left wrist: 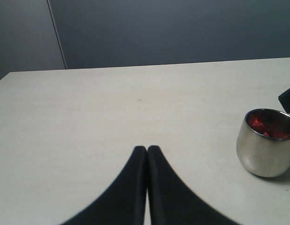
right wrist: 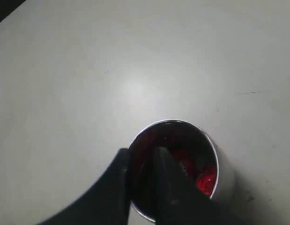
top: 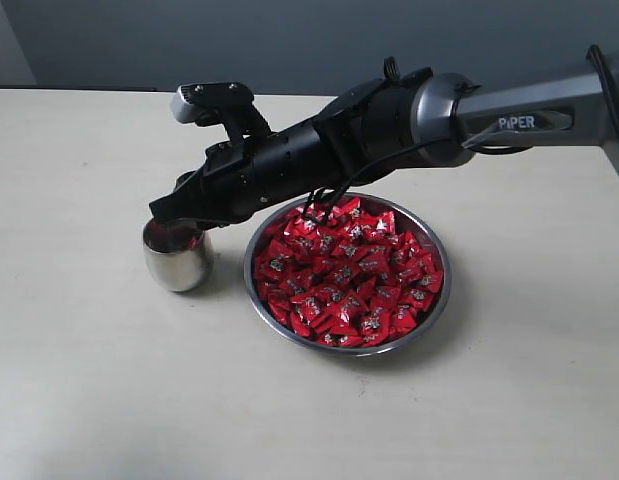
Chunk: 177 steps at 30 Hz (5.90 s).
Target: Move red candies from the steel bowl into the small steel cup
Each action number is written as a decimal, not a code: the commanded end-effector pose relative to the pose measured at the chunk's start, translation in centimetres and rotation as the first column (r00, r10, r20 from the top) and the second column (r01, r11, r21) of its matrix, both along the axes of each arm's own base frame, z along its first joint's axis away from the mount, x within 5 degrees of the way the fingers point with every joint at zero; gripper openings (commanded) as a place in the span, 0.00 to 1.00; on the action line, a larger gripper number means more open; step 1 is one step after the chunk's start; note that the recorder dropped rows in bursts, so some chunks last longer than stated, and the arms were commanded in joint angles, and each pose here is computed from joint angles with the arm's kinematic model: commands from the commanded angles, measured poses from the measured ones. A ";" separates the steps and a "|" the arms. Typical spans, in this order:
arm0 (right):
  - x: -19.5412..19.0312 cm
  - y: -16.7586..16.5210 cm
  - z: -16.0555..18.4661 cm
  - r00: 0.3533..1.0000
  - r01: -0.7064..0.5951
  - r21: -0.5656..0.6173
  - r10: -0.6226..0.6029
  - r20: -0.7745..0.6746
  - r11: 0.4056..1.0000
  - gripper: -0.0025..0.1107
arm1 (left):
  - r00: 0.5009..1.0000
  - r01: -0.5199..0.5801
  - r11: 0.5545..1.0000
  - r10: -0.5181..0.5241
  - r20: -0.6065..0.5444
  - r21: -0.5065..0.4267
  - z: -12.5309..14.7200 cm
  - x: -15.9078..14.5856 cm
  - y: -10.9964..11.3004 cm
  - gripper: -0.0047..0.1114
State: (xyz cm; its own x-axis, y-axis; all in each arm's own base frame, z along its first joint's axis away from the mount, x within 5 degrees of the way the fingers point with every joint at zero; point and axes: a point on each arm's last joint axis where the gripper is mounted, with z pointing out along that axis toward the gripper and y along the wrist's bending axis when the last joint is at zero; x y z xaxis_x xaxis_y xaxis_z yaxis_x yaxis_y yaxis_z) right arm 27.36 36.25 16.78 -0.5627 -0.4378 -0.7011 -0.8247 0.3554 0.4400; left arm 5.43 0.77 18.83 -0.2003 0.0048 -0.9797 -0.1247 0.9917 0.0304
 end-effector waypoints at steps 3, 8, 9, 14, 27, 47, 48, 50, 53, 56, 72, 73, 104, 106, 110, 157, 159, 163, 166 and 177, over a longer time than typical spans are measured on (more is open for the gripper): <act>0.3 -0.3 1.7 0.999 0.009 0.023 -0.010 0.053 1.000 0.02 | 1.000 -0.001 1.000 0.001 0.003 -0.004 -0.1 0.0 0.0 0.04; 1.8 -2.0 2.8 0.989 0.113 0.024 -0.115 0.096 0.993 0.02 | 1.000 -0.001 1.000 0.001 0.003 -0.004 -0.1 0.0 0.0 0.04; 2.2 -2.8 3.0 0.986 0.132 0.021 -0.134 0.095 0.991 0.02 | 1.000 -0.001 1.000 0.001 0.003 -0.004 -0.1 0.0 0.0 0.04; 3.2 -7.2 3.4 0.968 0.222 -0.007 -0.220 0.118 0.975 0.02 | 1.000 -0.001 1.000 0.001 0.003 -0.004 -0.1 0.0 0.0 0.04; 1.6 -16.8 4.7 0.918 0.360 -0.054 -0.344 0.198 0.931 0.02 | 1.000 -0.001 1.000 0.001 0.003 -0.004 -0.1 0.0 0.0 0.04; -0.1 -18.2 1.4 0.934 0.357 -0.193 -0.346 0.088 0.914 0.02 | 1.000 -0.001 1.000 0.001 0.003 -0.004 -0.1 0.0 0.0 0.04; -0.2 -18.1 1.4 0.939 0.344 -0.189 -0.336 0.075 0.920 0.02 | 1.000 -0.001 1.000 0.001 0.003 -0.004 -0.1 0.0 0.0 0.04; -0.6 -17.9 1.5 0.951 0.308 -0.178 -0.305 0.044 0.935 0.02 | 1.000 -0.001 1.000 0.001 0.003 -0.004 -0.1 0.0 0.0 0.04; -1.1 -17.6 1.4 0.957 0.280 -0.166 -0.288 -0.027 0.945 0.04 | 1.000 -0.001 1.000 0.001 0.003 -0.004 -0.1 0.0 0.0 0.04; -1.6 -17.6 1.2 0.955 0.259 -0.185 -0.280 -0.096 0.948 0.11 | 1.000 -0.001 1.000 0.001 0.003 -0.004 -0.1 0.0 0.0 0.04; -3.1 -17.8 -0.9 0.888 0.185 -0.331 -0.301 -0.346 0.925 0.25 | 1.000 -0.001 1.000 0.001 0.003 -0.004 -0.1 0.0 0.0 0.04; -3.1 -17.8 -0.9 0.888 0.181 -0.331 -0.298 -0.350 0.926 0.25 | 1.000 -0.001 1.000 0.001 0.003 -0.004 -0.1 0.0 0.0 0.04; -3.7 -13.6 -2.7 0.941 0.076 -0.449 -0.213 -0.262 0.890 0.10 | 1.000 -0.001 1.000 0.001 0.003 -0.004 -0.1 0.0 0.0 0.04; -3.4 -13.1 -2.2 0.950 0.073 -0.443 -0.198 -0.242 0.894 0.06 | 1.000 -0.001 1.000 0.001 0.003 -0.004 -0.1 0.0 0.0 0.04; -2.7 -12.5 -0.7 0.966 0.026 -0.444 -0.138 -0.221 0.895 0.11 | 1.000 -0.001 1.000 0.001 0.003 -0.004 -0.1 0.0 0.0 0.04; -5.5 -8.7 0.4 0.993 0.062 -0.721 0.033 0.117 0.690 0.40 | 1.000 -0.001 1.000 0.001 0.003 -0.004 -0.1 0.0 0.0 0.04; -5.6 -8.8 -0.4 0.995 0.049 -0.740 0.033 0.096 0.671 0.39 | 1.000 -0.001 1.000 0.001 0.003 -0.004 -0.1 0.0 0.0 0.04; -5.2 -8.3 -2.3 0.998 0.034 -0.770 0.015 0.057 0.637 0.39 | 1.000 -0.001 1.000 0.001 0.003 -0.004 -0.1 0.0 0.0 0.04; -4.6 -7.8 -1.9 0.996 0.059 -0.763 0.009 0.084 0.643 0.39 | 1.000 -0.001 1.000 0.001 0.003 -0.004 -0.1 0.0 0.0 0.04; -4.1 -7.5 -2.6 0.998 0.059 -0.804 -0.018 0.061 0.592 0.39 | 1.000 -0.001 1.000 0.001 0.003 -0.004 -0.1 0.0 0.0 0.04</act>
State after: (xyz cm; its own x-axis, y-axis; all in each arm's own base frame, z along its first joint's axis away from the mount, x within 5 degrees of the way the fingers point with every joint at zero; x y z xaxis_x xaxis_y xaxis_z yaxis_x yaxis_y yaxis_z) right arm 23.23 28.46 13.99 -0.5596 -0.8246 -0.0830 -0.8194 0.5655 -0.0937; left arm 5.43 0.77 18.83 -0.2003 0.0048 -0.9797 -0.1247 0.9917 0.0304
